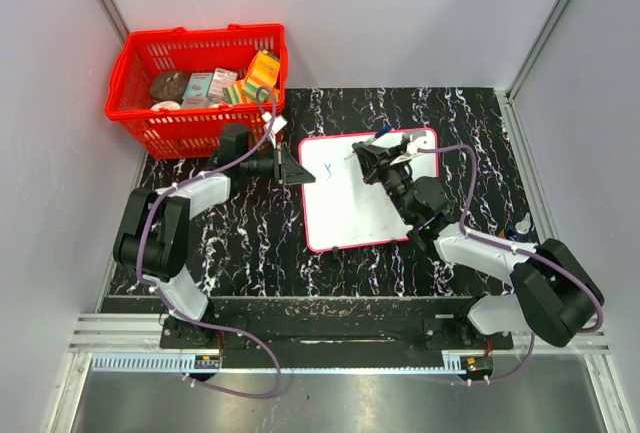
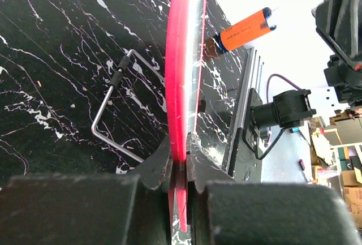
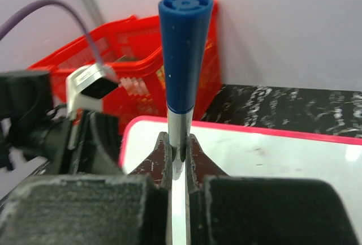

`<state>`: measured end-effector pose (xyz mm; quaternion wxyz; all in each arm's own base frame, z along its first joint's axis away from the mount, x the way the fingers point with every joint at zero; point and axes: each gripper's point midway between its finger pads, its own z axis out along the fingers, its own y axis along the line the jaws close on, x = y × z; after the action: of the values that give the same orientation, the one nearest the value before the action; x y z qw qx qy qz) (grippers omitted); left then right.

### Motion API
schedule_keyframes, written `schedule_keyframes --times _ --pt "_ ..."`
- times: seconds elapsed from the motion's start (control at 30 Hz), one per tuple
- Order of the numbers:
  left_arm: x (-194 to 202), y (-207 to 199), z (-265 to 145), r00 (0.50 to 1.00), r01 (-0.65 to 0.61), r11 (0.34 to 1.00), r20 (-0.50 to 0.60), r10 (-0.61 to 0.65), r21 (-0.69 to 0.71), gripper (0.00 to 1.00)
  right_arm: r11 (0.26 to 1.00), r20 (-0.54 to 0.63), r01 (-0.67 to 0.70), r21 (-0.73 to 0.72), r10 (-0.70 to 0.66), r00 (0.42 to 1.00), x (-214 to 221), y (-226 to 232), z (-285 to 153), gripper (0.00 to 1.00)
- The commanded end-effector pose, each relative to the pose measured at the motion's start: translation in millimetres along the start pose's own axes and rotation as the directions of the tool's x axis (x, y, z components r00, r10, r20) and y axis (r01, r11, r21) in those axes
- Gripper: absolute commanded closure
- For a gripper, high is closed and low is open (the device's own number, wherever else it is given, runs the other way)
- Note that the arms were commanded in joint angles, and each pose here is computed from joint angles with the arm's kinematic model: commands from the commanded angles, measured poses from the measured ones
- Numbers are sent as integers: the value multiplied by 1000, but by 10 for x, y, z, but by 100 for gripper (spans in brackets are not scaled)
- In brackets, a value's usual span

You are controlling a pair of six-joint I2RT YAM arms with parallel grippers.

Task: Write a sentence on the whiteboard

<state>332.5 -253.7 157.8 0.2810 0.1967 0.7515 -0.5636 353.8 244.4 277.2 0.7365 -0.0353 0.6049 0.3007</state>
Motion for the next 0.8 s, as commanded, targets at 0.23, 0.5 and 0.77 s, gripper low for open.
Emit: schedule_keyframes --times 0.23,0.5,0.77 --pt "151 113 105 995 -96 994 -42 94 -50 100 984 -132 -46 -172 24 991 299 363 -36 100" --pt "160 104 111 994 -102 993 -50 99 -53 100 994 -105 -1 -111 -11 994 403 275 48 100" --pt "186 113 121 994 -97 994 -58 94 -53 100 996 -34 1 -91 -4 999 196 255 5 100"
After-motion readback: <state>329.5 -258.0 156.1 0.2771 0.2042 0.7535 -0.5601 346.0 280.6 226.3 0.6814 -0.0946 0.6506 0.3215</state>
